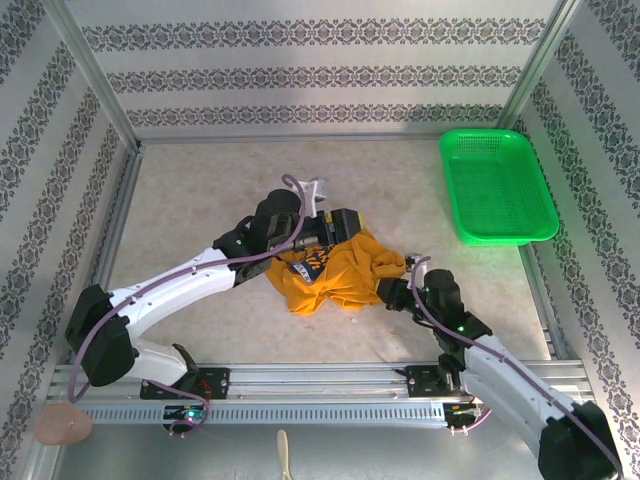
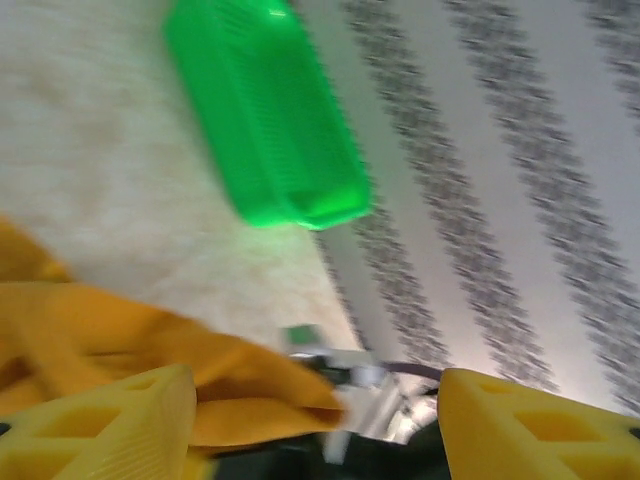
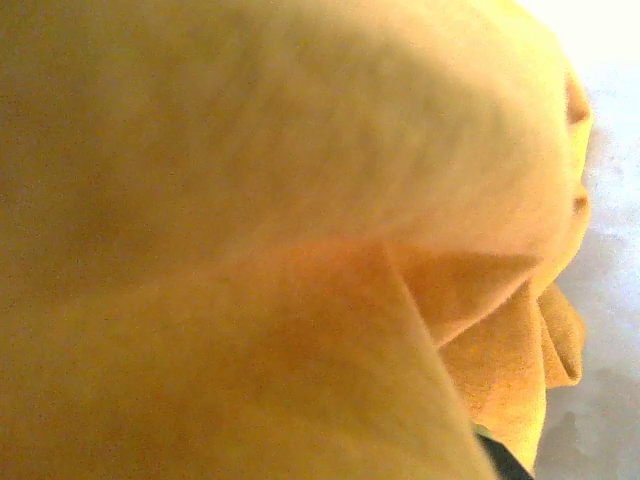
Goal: Fold the inside-out t-shirt
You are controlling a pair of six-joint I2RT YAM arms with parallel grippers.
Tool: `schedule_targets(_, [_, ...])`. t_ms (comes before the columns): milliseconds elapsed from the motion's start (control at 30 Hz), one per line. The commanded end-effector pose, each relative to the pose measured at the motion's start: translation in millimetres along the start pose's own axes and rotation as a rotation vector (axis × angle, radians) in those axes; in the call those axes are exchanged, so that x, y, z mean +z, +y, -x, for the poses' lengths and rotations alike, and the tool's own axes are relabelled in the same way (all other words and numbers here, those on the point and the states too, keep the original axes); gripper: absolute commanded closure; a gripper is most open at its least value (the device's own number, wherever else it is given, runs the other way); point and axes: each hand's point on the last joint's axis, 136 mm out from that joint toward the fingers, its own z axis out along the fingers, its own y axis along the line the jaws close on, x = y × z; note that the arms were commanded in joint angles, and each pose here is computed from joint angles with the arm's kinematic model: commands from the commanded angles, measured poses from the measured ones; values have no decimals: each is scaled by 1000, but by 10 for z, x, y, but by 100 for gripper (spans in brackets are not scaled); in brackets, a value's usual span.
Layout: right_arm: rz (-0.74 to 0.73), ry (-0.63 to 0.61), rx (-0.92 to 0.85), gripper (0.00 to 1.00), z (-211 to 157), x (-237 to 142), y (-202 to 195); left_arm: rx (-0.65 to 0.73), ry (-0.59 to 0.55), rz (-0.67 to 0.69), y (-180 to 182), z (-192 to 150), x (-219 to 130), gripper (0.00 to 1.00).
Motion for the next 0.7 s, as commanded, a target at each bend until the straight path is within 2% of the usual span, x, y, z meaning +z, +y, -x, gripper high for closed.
schedule_targets(0, [-1,-37,7,86,-1,-50,-38,-22,47,239,736,-211,48,35])
schedule_targets(100, [28,-61,-10,87,18,-85,11,-44,113,267,910,-374,188,35])
schedule_targets(200, [62,-82,-23,87,69,-117,93,-62,158,253,936,-458,327,34])
schedule_targets(667, [102,-96,-45,89,213,-135,265,-66,253,180,855,-738,838,31])
